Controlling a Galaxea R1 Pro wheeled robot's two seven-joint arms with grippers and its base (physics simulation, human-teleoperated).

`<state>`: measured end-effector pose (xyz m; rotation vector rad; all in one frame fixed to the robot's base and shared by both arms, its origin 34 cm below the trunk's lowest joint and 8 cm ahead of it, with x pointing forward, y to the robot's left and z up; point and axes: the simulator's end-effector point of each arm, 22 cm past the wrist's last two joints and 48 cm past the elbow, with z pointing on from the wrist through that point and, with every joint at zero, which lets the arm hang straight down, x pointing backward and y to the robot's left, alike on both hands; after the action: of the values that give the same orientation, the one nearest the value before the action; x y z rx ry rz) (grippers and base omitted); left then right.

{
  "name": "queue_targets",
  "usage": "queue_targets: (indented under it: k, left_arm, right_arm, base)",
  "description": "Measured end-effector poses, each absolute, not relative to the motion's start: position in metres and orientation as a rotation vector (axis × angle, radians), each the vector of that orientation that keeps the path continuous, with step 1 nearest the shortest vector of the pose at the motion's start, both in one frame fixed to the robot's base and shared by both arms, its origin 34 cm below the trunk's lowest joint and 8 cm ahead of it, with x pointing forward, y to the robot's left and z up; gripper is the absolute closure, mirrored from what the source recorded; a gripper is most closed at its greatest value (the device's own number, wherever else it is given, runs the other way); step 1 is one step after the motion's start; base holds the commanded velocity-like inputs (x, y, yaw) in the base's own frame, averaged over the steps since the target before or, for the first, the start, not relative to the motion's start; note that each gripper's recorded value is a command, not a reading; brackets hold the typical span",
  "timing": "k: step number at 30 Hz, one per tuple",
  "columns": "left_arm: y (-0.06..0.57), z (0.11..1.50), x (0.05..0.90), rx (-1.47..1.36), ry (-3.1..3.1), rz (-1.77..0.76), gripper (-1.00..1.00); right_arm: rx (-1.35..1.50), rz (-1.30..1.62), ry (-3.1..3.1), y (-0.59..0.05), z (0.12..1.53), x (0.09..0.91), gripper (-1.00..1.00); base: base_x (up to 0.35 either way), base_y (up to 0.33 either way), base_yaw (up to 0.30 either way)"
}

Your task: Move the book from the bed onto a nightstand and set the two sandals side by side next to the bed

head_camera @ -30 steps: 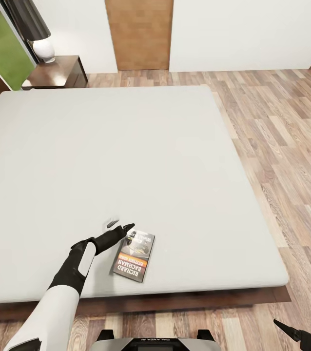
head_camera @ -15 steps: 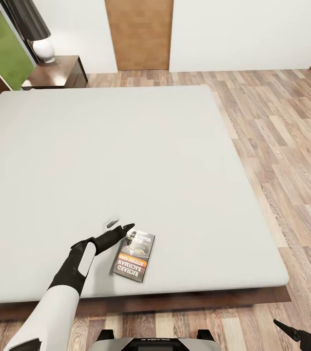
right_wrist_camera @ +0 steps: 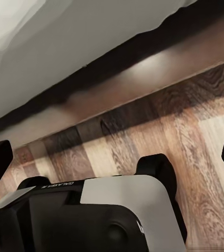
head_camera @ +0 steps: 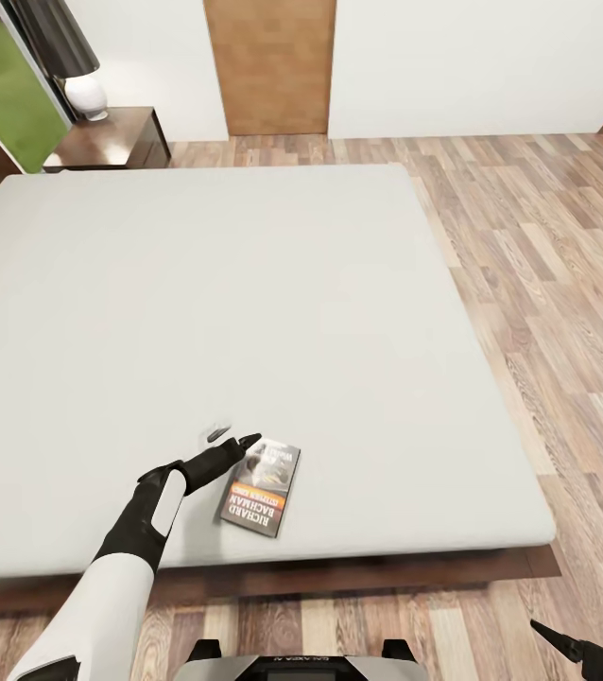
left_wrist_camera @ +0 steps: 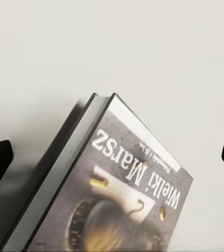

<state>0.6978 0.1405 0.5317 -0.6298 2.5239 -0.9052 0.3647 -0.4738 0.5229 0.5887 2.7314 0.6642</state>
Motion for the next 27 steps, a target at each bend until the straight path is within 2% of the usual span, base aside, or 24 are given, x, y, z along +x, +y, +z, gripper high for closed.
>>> queue_targets:
  k: [21, 27]
  left_arm:
    - [0.1391, 0.5319, 0.6975, -0.629, 2.524, -0.908, -1.00]
    - [0.1391, 0.5318, 0.6974, -0.628, 2.525, -0.908, -1.00]
  right_arm:
    - [0.589, 0.664, 2.731, -0.4739, 0.5231, 0.3647, -1.00]
    - [0.588, 0.664, 2.731, -0.4740, 0.5232, 0.3647, -1.00]
  base:
    - [-0.006, 0.000, 0.000]
    - [0.000, -0.139, 0.000]
